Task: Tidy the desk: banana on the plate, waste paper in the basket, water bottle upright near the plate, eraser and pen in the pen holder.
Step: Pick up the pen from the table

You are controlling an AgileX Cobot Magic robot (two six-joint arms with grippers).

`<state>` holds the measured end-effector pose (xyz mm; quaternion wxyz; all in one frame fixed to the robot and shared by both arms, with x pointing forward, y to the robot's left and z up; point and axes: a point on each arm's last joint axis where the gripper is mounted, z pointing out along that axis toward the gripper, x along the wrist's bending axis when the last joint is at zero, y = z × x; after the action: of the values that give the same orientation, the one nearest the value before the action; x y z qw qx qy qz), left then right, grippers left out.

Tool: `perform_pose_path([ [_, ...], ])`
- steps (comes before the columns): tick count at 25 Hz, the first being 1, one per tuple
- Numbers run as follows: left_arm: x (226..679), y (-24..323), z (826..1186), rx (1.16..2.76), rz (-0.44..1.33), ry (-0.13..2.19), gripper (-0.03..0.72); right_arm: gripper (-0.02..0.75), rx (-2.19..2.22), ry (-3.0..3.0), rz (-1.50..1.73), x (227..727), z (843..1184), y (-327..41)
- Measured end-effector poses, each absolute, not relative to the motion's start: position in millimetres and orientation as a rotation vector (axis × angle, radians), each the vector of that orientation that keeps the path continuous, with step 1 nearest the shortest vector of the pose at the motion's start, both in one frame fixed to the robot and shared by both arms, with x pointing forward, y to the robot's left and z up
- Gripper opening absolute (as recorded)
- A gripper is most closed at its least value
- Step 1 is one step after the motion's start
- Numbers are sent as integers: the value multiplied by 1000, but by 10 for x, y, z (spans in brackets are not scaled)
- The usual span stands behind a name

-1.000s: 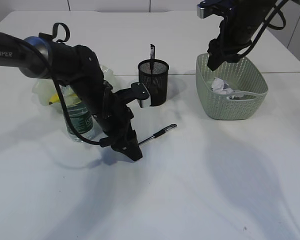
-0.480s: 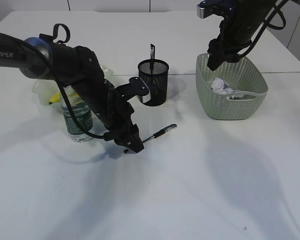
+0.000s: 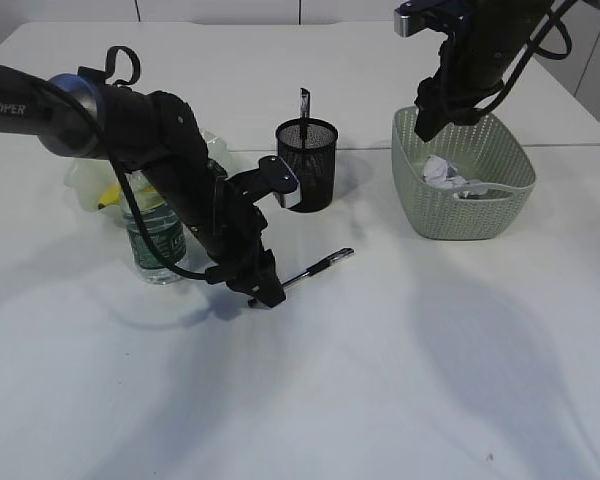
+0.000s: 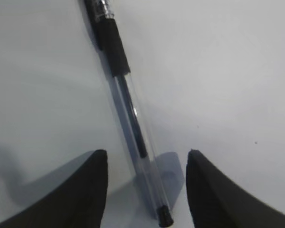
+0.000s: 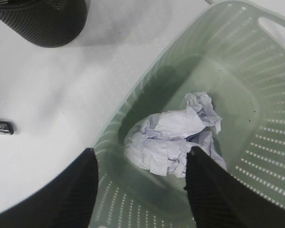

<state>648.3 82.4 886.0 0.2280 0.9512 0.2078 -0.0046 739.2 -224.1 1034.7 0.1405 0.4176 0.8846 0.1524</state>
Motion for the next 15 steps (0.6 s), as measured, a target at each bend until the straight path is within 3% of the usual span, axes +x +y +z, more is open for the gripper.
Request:
perform_pose_path([
  [15,6417,846,8856,2672,-105,538,352,442,1206,2555,440,7392,10347,-2241],
])
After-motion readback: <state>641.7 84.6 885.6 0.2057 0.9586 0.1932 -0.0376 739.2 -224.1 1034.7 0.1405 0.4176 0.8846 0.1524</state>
